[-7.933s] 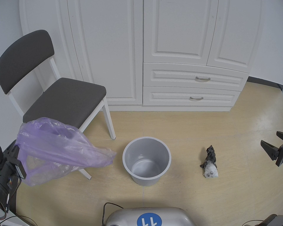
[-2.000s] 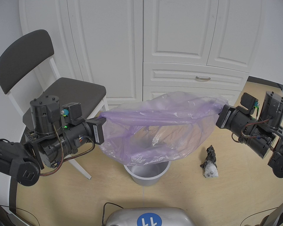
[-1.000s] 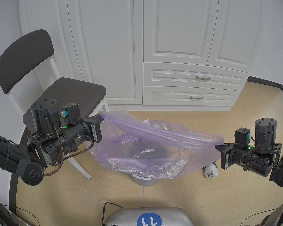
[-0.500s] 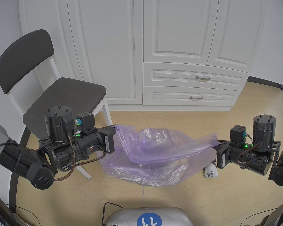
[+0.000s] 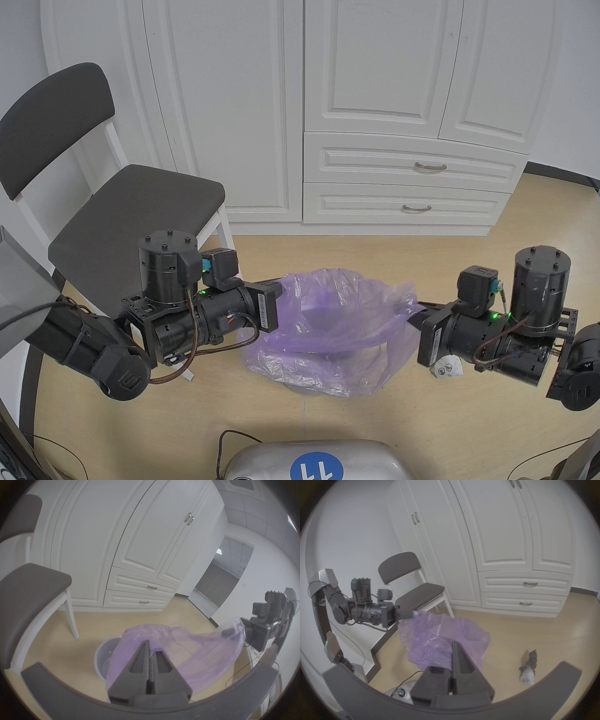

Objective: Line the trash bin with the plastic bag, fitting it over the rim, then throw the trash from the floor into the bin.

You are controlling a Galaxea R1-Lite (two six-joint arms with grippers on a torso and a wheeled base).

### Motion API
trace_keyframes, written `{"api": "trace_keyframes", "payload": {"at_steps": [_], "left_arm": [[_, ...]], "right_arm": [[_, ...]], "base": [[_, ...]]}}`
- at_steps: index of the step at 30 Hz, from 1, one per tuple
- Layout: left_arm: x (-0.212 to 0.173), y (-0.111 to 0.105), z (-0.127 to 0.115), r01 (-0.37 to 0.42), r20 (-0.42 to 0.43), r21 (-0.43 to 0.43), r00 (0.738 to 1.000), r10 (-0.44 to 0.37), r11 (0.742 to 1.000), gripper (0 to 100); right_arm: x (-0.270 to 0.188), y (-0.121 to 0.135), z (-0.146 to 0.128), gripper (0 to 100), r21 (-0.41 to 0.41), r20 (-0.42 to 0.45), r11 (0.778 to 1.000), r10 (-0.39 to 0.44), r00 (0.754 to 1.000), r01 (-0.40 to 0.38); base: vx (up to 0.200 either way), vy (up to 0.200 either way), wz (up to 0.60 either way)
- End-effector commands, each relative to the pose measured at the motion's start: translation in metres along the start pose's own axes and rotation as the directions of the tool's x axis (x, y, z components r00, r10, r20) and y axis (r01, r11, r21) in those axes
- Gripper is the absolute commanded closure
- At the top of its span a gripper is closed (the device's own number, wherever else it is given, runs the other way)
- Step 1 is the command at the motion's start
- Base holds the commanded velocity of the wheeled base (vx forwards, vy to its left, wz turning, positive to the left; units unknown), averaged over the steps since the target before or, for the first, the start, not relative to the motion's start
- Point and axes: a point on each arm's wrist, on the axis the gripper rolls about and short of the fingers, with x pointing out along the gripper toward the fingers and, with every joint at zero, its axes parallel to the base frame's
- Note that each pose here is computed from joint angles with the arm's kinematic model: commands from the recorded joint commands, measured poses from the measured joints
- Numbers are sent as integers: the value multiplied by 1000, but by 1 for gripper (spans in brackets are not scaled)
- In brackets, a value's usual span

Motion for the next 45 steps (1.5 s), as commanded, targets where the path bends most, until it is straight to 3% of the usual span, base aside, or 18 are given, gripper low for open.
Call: {"api": "trace_keyframes", "payload": {"at_steps": [1,2,5,8,9,12,17,20,23,27,35,39,45], "left_arm": [[6,-6,-2,12,-34,-21,999,-13,1000,100],[6,-6,-2,13,-38,-26,999,-14,1000,100],[13,-9,7,4,-64,-145,998,-13,989,100],[22,-9,21,-38,-129,-293,992,0,955,100],[22,-9,21,-38,-129,-293,992,0,955,100],[24,-5,35,-95,-216,-370,976,13,924,100],[25,4,39,-98,-249,-398,968,-5,912,100],[30,29,37,-109,-261,-416,965,-4,903,100],[35,45,38,-79,-276,-452,960,-55,888,100],[42,47,34,-63,-311,-471,945,-98,880,100],[60,55,23,-84,-350,-470,932,-98,878,100],[68,60,12,-97,-408,-421,908,-93,902,100],[81,69,0,-101,-438,-386,895,-86,917,100]], "right_arm": [[17,15,-17,100,17,-74,999,49,996,-47],[17,15,-18,100,20,-75,999,50,996,-48],[30,19,-23,100,55,-99,997,56,993,-51],[43,19,-26,100,106,-115,994,49,992,-37],[43,19,-26,100,106,-115,994,49,992,-37],[56,18,-27,100,154,-120,988,41,992,-22],[74,6,-32,100,192,-153,981,17,988,13],[84,-8,-35,100,202,-171,977,-28,985,63],[87,-23,-36,100,210,-208,972,-64,976,109],[93,-31,-39,100,248,-261,963,-35,965,102],[111,-42,-56,100,276,-319,952,-41,947,134],[112,-48,-57,100,290,-338,949,-20,941,124],[121,-56,-63,100,301,-341,944,-29,940,138]], "base": [[0,0,0],[0,0,0],[0,0,0],[0,0,0],[0,0,0],[0,0,0],[0,0,0],[0,0,0],[0,0,0],[0,0,0],[0,0,0],[0,0,0],[0,0,0]]}}
